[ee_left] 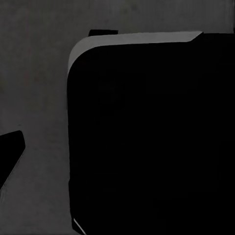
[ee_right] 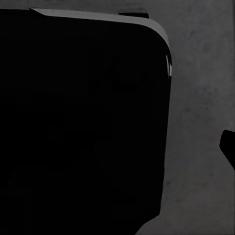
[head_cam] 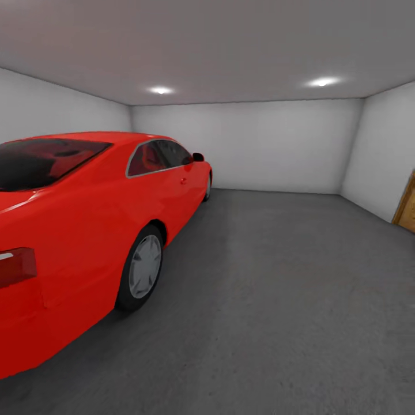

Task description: Move the two storage containers from the living room to the garage. In the garage, place one container on the floor and stack the other container on top of it (either order is fine).

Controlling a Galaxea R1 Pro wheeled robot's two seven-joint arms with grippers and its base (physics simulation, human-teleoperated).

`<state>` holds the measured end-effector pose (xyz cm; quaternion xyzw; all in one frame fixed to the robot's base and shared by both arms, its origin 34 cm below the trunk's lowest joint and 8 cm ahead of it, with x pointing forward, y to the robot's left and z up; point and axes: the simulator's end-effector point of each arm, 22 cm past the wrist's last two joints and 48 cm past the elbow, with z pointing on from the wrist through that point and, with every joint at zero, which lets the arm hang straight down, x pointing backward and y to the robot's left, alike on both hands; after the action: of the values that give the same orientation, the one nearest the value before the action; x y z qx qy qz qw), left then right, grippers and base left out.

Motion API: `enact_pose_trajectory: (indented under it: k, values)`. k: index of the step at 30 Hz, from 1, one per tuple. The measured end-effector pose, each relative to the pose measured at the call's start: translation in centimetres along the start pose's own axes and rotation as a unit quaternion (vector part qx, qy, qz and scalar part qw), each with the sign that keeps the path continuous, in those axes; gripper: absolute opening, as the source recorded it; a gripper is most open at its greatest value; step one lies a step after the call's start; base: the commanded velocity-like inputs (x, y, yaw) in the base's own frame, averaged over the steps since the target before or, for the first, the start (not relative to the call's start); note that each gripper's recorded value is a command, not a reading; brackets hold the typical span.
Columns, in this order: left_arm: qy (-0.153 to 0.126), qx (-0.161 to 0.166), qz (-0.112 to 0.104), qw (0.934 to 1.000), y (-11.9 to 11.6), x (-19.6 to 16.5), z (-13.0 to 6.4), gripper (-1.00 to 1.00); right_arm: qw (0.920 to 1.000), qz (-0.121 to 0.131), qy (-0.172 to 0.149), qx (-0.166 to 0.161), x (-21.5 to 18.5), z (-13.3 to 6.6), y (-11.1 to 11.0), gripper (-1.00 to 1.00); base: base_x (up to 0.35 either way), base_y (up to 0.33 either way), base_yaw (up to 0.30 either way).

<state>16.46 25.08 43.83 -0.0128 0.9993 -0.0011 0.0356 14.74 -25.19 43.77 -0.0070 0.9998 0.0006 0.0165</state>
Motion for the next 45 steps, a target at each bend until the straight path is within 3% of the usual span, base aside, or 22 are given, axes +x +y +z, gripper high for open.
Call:
enact_pose_trajectory:
  k: [6, 11, 45]
  values:
    - [-0.016, -0.003, -0.066, 0.9977, 0.4, -1.5, 0.0, 1.0, 1.0, -0.002, -0.007, 0.001, -0.4, 0.0, -0.2, 1.0, 0.0, 0.0, -0.259]
    - [-0.019, -0.004, -0.089, 0.9958, 0.6, -1.7, 0.0, 1.0, 1.0, -0.004, -0.009, 0.001, -0.5, 0.0, -0.2, 1.0, 0.0, 0.0, -0.258]
    - [-0.038, -0.002, -0.093, 0.9949, 0.3, -2.8, -0.1, 1.0, 0.9998, -0.003, -0.018, 0.005, -1.1, 0.0, -0.8, 1.0, 0.0, 0.0, -0.258]
